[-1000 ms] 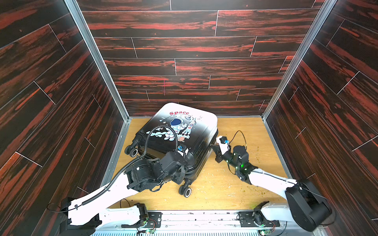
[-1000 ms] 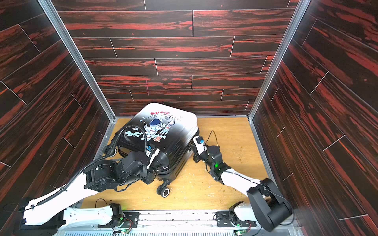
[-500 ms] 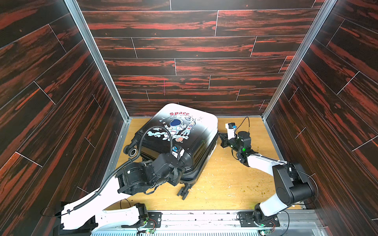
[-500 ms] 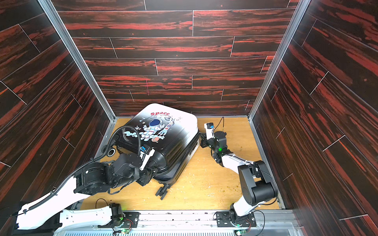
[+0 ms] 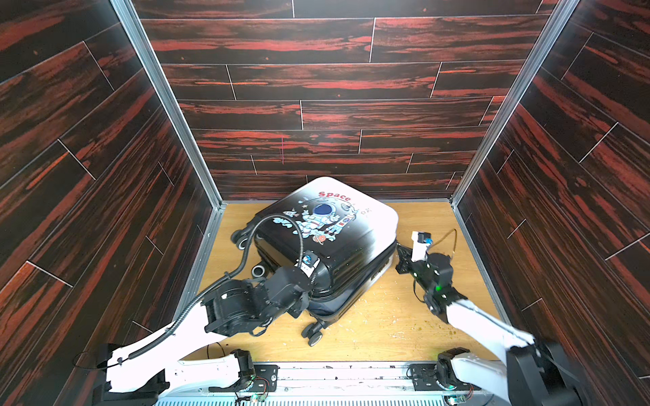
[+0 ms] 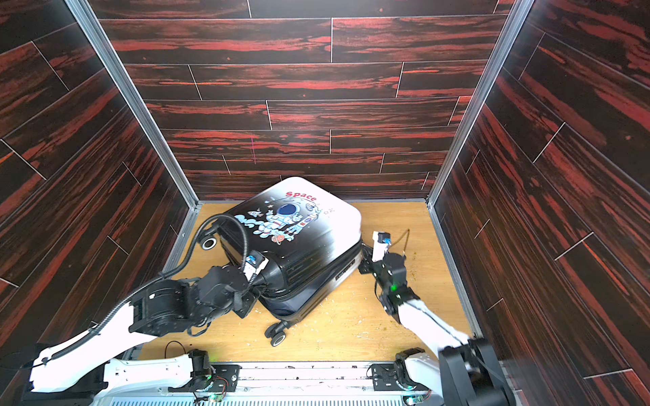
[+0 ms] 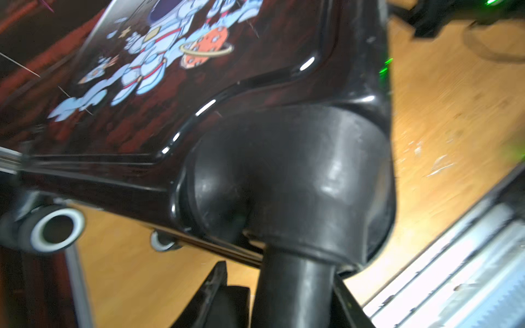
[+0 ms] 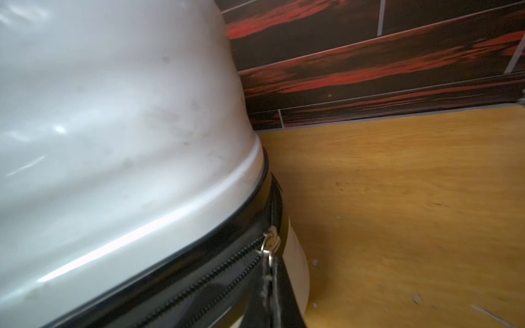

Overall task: Open the suitcase zippers
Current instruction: Adjust the suitcase at the center of the board.

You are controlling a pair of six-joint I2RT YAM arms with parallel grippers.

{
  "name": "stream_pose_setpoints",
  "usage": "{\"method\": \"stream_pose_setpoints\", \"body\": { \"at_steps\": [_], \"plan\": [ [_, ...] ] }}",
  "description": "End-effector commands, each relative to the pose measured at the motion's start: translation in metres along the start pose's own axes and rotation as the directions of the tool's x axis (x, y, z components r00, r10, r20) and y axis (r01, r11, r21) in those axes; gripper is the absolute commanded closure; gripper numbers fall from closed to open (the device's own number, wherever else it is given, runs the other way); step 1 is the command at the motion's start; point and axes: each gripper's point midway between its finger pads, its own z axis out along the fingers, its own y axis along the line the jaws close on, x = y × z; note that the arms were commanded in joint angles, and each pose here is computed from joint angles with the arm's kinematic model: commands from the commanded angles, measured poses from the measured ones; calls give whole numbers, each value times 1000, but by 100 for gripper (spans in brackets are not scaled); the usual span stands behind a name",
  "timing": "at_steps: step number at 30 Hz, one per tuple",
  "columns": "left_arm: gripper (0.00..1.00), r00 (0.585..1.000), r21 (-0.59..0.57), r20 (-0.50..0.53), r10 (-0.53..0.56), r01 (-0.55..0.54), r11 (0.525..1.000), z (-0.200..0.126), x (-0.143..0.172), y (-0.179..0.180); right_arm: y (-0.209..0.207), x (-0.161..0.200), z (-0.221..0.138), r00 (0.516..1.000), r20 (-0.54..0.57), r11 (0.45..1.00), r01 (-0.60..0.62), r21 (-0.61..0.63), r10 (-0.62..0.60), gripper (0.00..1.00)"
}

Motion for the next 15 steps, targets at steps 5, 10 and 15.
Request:
{"method": "stream_pose_setpoints", "body": {
  "at_steps": [5,10,15],
  "plan": [
    [98,924,-564,304,-233,372,737,3,-38,128,37,13,-44,1000,-25,1000,-7,-15,6,100],
    [89,898,-613,309,-313,440,657,28,-31,151,77,43,-65,994,-109,992,-28,-122,15,100],
    [39,886,-649,300,-354,461,605,41,-27,169,110,72,-71,984,-176,982,-38,-186,5,100]
  ]
}}
